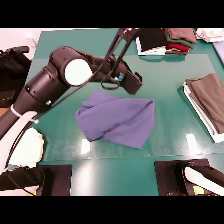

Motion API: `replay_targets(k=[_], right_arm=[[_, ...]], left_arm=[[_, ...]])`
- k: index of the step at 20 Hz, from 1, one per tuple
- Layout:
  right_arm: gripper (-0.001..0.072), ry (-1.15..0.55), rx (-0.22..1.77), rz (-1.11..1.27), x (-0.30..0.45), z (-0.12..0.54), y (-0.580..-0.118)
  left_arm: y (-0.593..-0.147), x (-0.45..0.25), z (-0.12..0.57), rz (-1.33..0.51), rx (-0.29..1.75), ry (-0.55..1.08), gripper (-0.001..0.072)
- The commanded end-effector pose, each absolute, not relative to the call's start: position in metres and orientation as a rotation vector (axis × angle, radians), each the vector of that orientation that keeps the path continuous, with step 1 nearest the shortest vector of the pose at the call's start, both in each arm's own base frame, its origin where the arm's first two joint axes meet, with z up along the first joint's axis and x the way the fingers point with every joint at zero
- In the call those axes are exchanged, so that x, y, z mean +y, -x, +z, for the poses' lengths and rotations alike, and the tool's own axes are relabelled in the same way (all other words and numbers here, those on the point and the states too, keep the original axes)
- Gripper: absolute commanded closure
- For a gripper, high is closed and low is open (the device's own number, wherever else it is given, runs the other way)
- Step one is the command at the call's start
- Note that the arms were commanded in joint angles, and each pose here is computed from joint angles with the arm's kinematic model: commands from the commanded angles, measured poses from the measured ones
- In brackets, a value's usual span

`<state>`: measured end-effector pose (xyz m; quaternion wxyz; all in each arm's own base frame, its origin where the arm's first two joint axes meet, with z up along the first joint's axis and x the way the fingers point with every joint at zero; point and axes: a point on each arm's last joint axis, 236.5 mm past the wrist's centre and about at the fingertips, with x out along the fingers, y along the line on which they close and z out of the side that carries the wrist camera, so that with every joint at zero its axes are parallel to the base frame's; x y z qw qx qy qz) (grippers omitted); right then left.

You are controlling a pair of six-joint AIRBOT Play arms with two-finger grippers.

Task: Fold the shirts.

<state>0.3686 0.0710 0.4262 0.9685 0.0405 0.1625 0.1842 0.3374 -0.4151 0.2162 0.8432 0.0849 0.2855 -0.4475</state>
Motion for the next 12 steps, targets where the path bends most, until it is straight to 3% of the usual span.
replay_targets(k=[1,4,7,12], right_arm=[[0.0696,-0.082,0.336,0.372,0.071,0.425,-0.368],[0.0696,-0.08,0.347,0.374,0.071,0.422,-0.367],[0.0696,-0.081,0.375,0.379,0.071,0.414,-0.371],[0.0696,-0.084,0.48,0.419,0.081,0.385,-0.381]], left_arm=[[-0.386,-0.346,0.205,-0.782,0.715,-0.124,0.0212],[-0.427,-0.224,0.173,-0.534,0.909,-0.04,0.0211],[-0.424,-0.144,0.098,-0.38,1.135,0.046,0.0211],[-0.38,-0.121,-0.017,-0.322,1.364,0.247,0.0211]])
